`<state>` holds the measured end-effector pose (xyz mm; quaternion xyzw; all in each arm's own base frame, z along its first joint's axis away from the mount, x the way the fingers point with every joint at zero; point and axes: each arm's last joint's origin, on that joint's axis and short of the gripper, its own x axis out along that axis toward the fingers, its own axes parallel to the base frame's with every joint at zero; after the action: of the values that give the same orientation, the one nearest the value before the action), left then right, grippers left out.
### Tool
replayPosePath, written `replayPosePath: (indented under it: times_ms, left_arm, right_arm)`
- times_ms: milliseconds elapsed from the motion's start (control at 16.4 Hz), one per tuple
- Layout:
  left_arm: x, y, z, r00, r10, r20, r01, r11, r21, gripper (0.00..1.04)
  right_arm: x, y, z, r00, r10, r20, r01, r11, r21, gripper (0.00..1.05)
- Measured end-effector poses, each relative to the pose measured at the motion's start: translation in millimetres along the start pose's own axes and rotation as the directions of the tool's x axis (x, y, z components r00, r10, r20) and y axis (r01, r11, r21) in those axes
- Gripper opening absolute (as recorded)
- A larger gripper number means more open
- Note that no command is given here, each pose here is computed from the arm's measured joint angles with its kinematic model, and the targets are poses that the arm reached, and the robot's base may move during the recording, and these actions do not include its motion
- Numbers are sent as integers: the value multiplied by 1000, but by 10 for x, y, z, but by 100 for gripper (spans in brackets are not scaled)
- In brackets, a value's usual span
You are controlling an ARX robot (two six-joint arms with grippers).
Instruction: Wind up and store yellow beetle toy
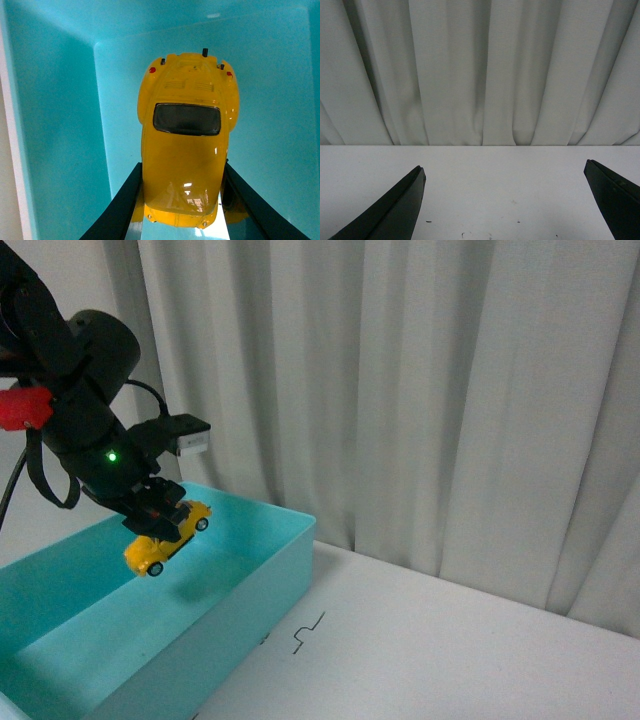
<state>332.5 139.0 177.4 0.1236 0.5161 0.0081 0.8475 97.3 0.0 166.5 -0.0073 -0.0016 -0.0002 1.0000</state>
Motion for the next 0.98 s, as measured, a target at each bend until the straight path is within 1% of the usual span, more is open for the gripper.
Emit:
replayPosePath:
  times_ms: [244, 428, 489, 855, 916, 977]
  left_arm:
    - [395, -79, -53, 998, -13, -63, 11, 999, -36, 37]
    - [585, -122, -66, 997, -1, -74, 1, 1000, -2, 37]
    - [679, -144, -102, 995, 0, -100, 2, 1000, 15, 37]
    - [781, -157, -111, 995, 2, -102, 1, 999, 33, 37]
    - [791, -146, -99, 994, -4, -106, 7, 999, 31, 42]
    - [827, -143, -123, 993, -17, -115, 20, 999, 26, 54]
  right_arm:
    - [0, 0, 0, 1000, 0, 0, 0, 1000, 0, 98]
    - [0, 0, 0, 1000, 0, 0, 0, 1000, 0, 98]
    - [0, 0, 0, 1000, 0, 0, 0, 1000, 0, 98]
    - [0, 0, 0, 1000, 0, 0, 0, 1000, 0, 98]
    - [0, 0, 0, 1000, 0, 0, 0, 1000, 0, 98]
    - [0, 0, 0, 1000, 0, 0, 0, 1000, 0, 98]
